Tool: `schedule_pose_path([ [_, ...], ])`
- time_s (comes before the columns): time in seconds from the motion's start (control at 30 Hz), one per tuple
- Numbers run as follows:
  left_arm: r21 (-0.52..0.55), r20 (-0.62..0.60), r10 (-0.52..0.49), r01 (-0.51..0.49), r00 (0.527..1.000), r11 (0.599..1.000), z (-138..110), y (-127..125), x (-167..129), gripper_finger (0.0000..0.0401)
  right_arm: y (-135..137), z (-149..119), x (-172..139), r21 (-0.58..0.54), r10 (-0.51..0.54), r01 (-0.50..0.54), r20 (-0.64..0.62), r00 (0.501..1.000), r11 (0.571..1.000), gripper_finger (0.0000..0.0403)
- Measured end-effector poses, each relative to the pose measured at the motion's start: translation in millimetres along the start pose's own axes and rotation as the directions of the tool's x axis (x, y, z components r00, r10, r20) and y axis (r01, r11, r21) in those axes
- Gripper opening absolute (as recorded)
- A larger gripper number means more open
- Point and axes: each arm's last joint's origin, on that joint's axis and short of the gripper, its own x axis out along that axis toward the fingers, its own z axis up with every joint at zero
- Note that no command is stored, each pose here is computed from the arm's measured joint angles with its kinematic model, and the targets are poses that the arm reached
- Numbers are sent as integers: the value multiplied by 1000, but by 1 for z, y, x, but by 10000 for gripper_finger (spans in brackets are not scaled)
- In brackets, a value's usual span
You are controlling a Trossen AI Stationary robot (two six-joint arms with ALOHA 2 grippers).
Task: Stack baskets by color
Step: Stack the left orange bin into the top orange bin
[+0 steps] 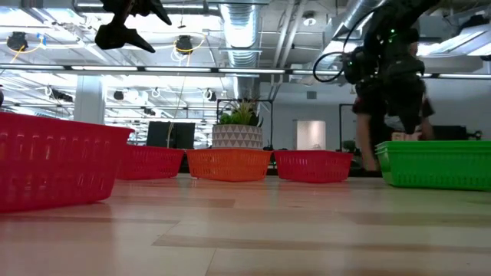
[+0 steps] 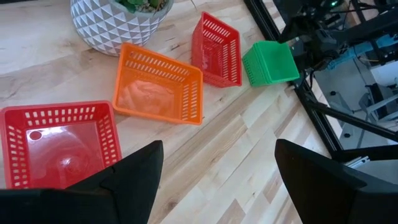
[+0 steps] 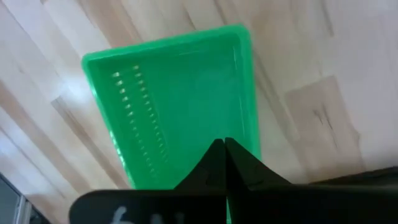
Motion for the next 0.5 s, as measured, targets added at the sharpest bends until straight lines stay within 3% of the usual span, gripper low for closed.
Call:
schedule_pose_path([
  [0.27,-7,0,-1,1,1000,1000,0,0,0,297,21,6,-39,29,35,-41,196,980,999,15],
  [0.4,-19,-28,-28,27,999,999,-1,-1,0,297,46,22,-62,-15,46,-43,365,930,999,29],
  [0.5,-28,-42,-42,41,998,999,-1,-1,0,297,72,39,-72,-103,50,2,502,864,995,52],
])
